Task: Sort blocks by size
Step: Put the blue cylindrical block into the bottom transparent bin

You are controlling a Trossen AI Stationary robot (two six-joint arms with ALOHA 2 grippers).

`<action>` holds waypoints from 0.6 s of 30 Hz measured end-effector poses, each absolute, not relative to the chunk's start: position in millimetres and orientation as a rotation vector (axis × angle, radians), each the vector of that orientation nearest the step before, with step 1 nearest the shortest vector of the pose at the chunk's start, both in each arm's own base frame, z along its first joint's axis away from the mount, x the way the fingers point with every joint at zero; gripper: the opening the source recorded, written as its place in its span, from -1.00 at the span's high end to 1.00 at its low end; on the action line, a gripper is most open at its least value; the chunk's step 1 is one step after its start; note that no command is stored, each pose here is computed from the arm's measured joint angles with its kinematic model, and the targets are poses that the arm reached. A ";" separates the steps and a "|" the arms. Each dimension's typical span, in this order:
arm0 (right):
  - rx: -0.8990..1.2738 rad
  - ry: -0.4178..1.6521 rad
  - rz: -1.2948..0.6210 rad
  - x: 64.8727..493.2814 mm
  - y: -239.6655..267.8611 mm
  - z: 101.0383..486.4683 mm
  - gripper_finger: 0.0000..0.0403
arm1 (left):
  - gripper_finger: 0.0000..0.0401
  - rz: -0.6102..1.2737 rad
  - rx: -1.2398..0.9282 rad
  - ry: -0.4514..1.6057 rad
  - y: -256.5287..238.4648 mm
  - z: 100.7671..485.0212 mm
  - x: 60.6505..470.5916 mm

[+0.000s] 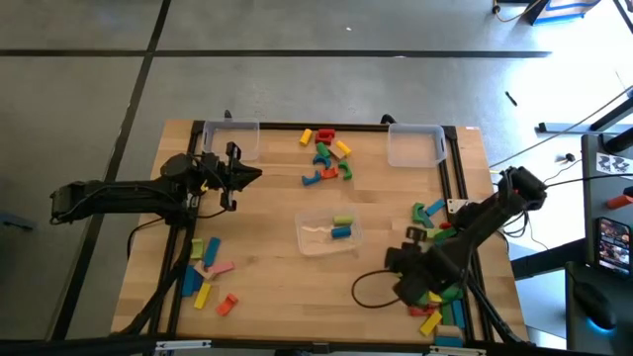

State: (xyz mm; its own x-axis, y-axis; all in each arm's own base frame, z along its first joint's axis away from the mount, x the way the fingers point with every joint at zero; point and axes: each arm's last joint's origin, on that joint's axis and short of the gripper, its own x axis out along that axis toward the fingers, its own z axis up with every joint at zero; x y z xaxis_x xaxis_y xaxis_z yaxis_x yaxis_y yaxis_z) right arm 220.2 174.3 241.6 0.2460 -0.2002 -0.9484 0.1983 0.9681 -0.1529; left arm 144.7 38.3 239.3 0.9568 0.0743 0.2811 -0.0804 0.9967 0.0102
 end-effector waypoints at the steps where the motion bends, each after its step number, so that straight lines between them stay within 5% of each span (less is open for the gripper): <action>1: -0.011 1.271 -0.261 225.2 172.1 243.2 0.37 | 0.88 0.078 0.022 -0.285 38.3 239.4 144.7; 18: -0.129 0.936 -0.062 297.7 129.4 257.9 0.37 | 0.88 0.078 0.022 -0.285 38.3 239.4 144.7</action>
